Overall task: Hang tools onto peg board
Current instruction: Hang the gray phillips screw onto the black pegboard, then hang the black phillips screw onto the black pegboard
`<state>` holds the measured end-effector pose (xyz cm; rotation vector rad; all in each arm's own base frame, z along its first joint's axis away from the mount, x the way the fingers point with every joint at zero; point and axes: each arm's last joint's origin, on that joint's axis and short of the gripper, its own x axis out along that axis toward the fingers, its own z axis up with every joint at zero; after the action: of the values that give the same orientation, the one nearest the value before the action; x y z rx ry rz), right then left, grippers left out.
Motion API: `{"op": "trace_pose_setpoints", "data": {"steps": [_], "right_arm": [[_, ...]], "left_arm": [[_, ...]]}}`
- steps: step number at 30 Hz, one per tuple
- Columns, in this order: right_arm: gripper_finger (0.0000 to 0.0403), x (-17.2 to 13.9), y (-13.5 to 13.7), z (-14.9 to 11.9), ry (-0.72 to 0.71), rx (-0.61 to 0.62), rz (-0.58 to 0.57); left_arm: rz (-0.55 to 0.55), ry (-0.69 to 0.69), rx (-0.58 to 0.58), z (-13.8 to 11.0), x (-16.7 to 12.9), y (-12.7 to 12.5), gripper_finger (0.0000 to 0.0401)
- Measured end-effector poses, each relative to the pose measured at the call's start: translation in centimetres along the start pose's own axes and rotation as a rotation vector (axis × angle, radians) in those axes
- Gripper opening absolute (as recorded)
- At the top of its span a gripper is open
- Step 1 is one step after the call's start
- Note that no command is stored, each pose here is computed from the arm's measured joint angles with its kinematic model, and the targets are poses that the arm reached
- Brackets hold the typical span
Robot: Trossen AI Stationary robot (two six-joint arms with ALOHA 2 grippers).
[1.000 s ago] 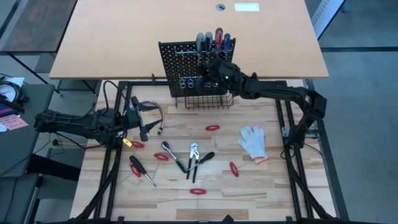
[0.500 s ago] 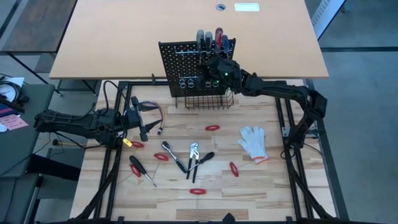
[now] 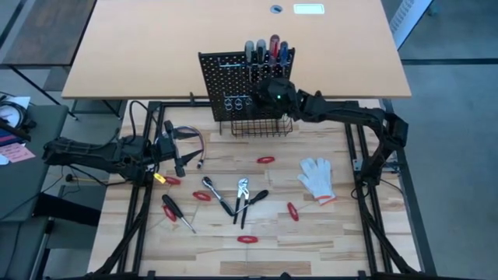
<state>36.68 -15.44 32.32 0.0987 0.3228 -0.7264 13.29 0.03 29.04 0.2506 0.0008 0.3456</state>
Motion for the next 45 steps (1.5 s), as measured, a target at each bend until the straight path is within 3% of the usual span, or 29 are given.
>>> {"op": "trace_pose_setpoints", "data": {"steps": [7,14,19,25,30,33,37,40,45], "right_arm": [[0.0154,-1.0,1.9,-0.3,0.026,-0.125,0.049],[0.0164,-2.6,3.5,-0.8,0.093,-0.183,0.089],[0.0154,-6.4,5.7,-0.5,0.115,-0.291,0.137],[0.0147,-12.0,11.0,-1.7,0.119,-0.471,0.336],[0.0146,-15.2,16.0,-6.9,0.194,-0.607,0.561],[0.0149,-15.6,17.8,-10.9,0.282,-0.565,0.628],[0.0171,-14.6,18.6,-15.4,0.398,-0.490,0.609],[0.0210,-13.1,18.9,-18.4,0.504,-0.528,0.607],[0.0268,-10.4,18.9,-20.9,0.576,-0.594,0.612]], "left_arm": [[-0.002,0.006,0.003,-0.1,0.0,0.0,0.0251],[-0.004,0.013,0.007,-0.1,0.0,0.0,0.0251],[-0.008,0.031,0.015,-0.3,0.0,-0.1,0.0251],[-0.016,0.029,0.019,-0.3,0.0,-0.1,0.0251],[-0.070,0.024,0.021,-0.4,0.0,-0.3,0.0251],[-0.102,0.022,0.023,-0.4,0.0,-0.4,0.0251],[-0.122,0.053,0.051,-0.8,0.6,-0.8,0.0246],[-0.139,0.098,0.096,-1.4,1.4,-1.4,0.0238],[-0.174,0.188,0.143,-2.6,2.8,-2.4,0.0228]]}}
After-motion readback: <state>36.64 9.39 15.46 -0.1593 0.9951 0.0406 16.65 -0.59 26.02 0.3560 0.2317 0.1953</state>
